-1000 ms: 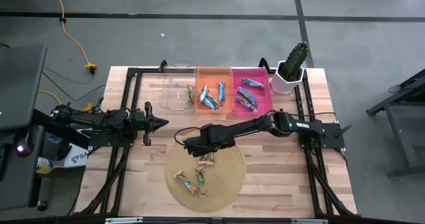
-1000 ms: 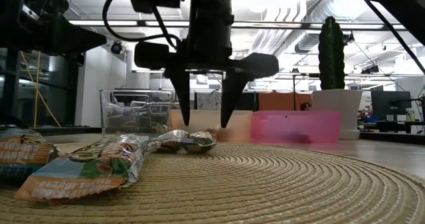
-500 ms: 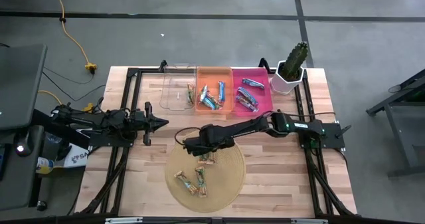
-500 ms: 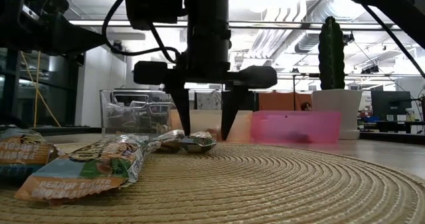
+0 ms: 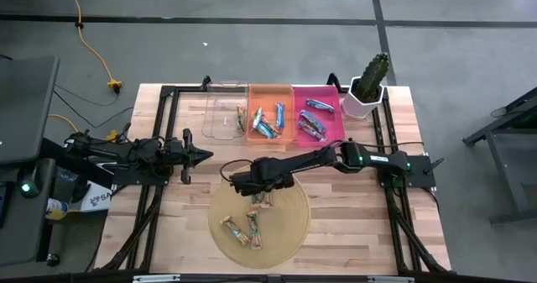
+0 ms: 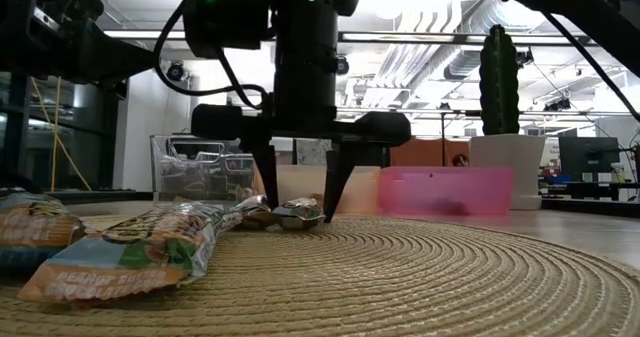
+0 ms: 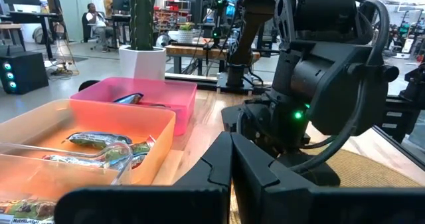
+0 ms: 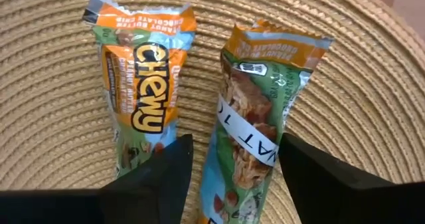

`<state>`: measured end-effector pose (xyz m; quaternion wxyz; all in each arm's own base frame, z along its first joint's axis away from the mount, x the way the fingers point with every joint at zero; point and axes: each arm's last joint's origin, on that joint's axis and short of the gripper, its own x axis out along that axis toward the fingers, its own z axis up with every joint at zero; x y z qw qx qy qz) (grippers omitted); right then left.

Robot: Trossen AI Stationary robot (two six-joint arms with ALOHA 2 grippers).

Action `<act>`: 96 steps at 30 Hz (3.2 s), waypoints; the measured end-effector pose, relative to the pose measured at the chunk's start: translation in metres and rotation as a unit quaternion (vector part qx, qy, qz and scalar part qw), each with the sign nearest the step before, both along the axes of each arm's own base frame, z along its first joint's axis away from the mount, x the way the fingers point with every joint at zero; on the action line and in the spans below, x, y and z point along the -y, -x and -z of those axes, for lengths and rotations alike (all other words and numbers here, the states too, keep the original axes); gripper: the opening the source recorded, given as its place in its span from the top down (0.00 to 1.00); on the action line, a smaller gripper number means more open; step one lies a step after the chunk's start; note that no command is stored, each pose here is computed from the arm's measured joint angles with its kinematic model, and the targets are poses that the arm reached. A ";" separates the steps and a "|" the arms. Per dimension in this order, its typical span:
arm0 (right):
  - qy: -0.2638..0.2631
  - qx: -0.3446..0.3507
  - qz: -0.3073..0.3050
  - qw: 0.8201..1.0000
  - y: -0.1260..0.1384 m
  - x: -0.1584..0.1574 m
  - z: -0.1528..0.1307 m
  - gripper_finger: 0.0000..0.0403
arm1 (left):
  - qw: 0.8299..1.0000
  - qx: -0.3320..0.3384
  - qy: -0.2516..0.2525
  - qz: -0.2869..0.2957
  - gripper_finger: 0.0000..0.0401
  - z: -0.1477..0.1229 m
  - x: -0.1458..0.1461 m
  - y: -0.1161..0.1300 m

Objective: Pick and place Granola Bars by type
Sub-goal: Put the yellow granola bar into the transparent bin

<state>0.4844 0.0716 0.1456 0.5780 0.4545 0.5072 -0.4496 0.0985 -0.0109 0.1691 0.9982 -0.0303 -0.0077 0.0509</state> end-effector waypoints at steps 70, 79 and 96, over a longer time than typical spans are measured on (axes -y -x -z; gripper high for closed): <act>0.184 0.196 -0.075 0.960 0.015 -0.017 -0.119 0.84 | 1.000 0.000 0.000 0.000 1.00 0.000 0.000 0.000; 0.339 0.270 -0.183 0.882 0.010 -0.034 -0.158 0.87 | 1.000 0.000 0.000 0.000 1.00 0.000 0.000 0.000; 0.552 0.353 -0.259 0.709 0.015 -0.081 -0.235 0.88 | 1.000 0.000 0.000 0.000 1.00 0.000 0.000 0.000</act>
